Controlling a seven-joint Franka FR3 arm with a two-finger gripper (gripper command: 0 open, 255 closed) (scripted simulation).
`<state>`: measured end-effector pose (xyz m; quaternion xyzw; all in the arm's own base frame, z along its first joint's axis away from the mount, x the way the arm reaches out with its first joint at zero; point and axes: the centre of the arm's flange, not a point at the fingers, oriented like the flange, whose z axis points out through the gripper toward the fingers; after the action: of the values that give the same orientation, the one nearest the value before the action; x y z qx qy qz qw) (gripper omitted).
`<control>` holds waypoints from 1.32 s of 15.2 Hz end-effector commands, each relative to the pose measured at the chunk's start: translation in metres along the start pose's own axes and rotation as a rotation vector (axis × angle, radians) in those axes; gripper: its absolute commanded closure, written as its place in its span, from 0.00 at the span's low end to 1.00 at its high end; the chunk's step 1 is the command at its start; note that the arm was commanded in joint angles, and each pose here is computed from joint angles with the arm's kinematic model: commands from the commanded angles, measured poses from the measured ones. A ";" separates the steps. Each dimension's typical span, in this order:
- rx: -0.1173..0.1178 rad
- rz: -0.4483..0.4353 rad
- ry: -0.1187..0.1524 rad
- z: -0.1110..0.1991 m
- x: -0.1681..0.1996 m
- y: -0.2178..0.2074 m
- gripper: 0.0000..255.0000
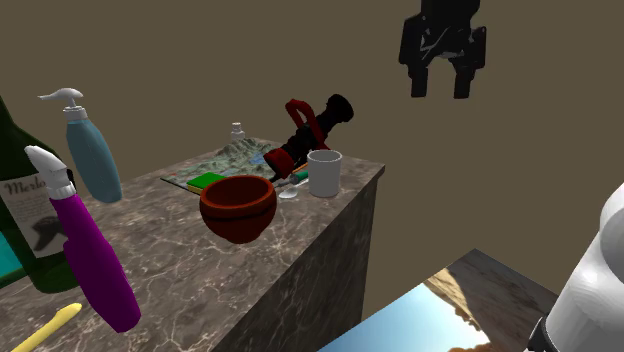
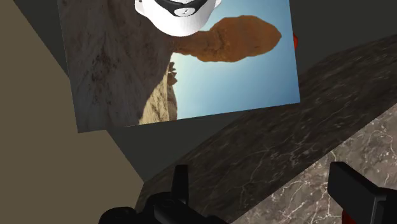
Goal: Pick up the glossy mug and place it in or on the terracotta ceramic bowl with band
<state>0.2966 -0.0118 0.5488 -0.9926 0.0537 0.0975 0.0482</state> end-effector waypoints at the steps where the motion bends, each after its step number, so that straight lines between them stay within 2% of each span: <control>1: 0.000 0.000 0.000 0.000 0.000 0.000 0.00; 20: -0.109 0.027 0.074 0.094 0.212 -0.085 0.00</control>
<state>0.4833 0.0579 0.4306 -0.9958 0.0629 0.0659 -0.0064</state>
